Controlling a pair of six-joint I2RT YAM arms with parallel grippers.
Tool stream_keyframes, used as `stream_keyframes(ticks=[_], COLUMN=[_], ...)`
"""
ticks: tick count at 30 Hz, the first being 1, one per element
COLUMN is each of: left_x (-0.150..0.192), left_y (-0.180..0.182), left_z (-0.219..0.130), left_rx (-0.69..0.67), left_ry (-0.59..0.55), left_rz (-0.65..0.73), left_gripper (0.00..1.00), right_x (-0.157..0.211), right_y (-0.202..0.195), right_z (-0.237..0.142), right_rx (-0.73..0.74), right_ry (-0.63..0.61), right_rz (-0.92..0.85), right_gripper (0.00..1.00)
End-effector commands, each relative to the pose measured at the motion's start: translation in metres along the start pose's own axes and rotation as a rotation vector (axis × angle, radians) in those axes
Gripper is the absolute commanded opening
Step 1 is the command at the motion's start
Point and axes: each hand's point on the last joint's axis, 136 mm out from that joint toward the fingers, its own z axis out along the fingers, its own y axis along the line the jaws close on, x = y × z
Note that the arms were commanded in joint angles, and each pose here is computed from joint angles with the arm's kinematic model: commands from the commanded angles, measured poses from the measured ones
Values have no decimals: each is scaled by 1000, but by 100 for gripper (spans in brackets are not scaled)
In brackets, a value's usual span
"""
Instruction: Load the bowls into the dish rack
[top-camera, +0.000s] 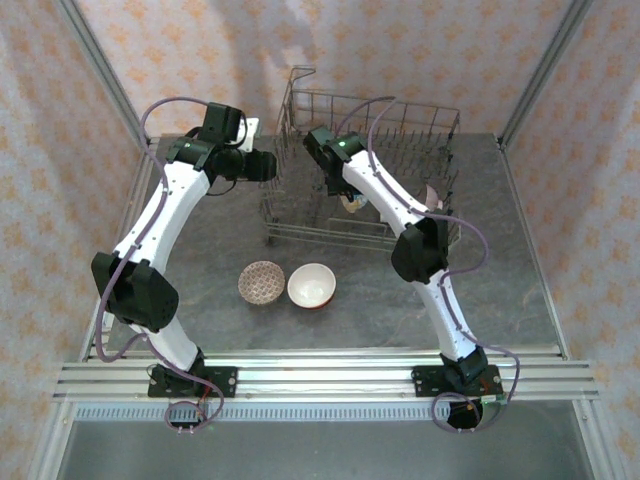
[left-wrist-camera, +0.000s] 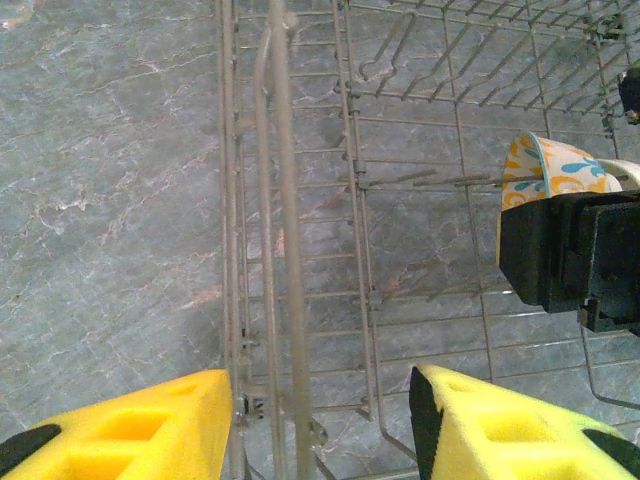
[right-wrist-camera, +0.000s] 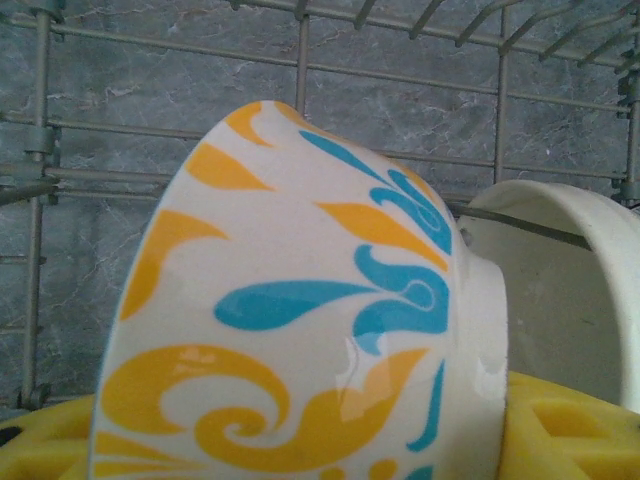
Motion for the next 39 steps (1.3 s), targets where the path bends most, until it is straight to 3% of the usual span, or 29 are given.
stream_keyframes(ticks=[1, 12, 21, 27, 33, 39], left_x=[5, 9, 11, 10, 8, 7], left_y=[6, 8, 8, 8, 8, 8], left_z=[9, 11, 12, 12, 7, 2], left_rx=[5, 8, 11, 14, 9, 3], left_ry=[23, 29, 23, 15, 0, -13], left_rz=[11, 4, -13, -30, -43, -65], left_gripper=[51, 51, 51, 51, 51, 51], right_x=[-2, 3, 3, 1, -8, -17], right_y=[-1, 5, -4, -8, -11, -10], right_z=[5, 20, 13, 10, -3, -17], right_rx=[-2, -32, -46, -61, -80, -115], right_ry=[3, 38, 37, 35, -5, -32], right_rz=[81, 111, 129, 139, 122, 105], right_gripper=[51, 51, 57, 66, 82, 85])
